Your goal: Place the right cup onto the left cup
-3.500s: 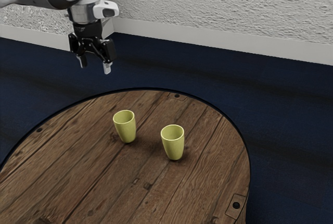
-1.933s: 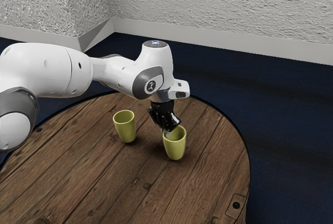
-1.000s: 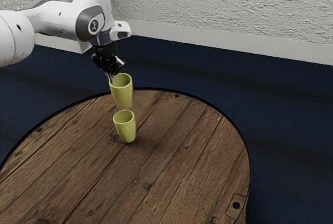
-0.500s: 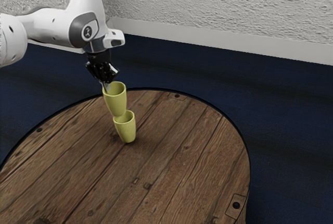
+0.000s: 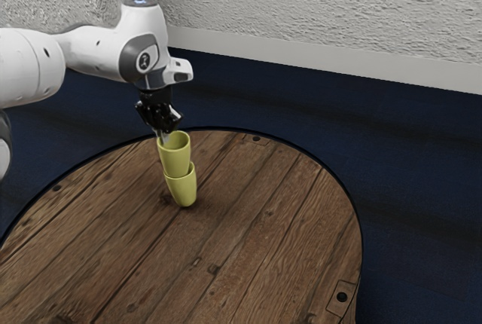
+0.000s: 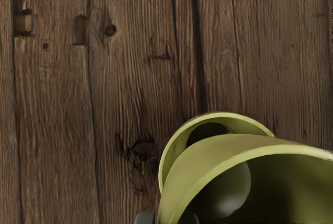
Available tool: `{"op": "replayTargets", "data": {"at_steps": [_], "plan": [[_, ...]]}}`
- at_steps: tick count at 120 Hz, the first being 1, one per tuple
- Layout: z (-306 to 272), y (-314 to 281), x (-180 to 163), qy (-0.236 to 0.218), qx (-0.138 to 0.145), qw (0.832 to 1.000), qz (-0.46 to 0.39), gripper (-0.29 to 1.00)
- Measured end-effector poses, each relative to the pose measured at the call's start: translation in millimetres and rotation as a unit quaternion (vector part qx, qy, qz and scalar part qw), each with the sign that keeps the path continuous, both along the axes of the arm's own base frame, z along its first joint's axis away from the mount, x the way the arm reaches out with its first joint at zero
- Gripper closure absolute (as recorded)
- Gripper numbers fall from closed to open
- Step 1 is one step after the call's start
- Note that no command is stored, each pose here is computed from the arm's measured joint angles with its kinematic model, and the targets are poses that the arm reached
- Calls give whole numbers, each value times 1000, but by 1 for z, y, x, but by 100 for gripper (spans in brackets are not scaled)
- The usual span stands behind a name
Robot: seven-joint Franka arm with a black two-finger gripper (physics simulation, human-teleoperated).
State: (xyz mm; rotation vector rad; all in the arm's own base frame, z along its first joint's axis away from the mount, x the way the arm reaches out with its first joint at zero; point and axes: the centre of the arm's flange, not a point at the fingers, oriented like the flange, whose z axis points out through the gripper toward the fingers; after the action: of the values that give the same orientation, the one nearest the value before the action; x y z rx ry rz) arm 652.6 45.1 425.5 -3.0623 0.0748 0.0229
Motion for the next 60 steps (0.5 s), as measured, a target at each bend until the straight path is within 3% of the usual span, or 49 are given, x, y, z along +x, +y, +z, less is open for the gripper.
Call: {"op": "replayTargets", "data": {"at_steps": [14,26,40,60], "plan": [[-1,-4,2,-3,-1,1000,-4,39],[14,-8,2,-17,-2,1000,-9,24],[56,-20,-8,-42,-8,999,-21,14],[138,-44,-52,-45,-31,997,-46,6]]}}
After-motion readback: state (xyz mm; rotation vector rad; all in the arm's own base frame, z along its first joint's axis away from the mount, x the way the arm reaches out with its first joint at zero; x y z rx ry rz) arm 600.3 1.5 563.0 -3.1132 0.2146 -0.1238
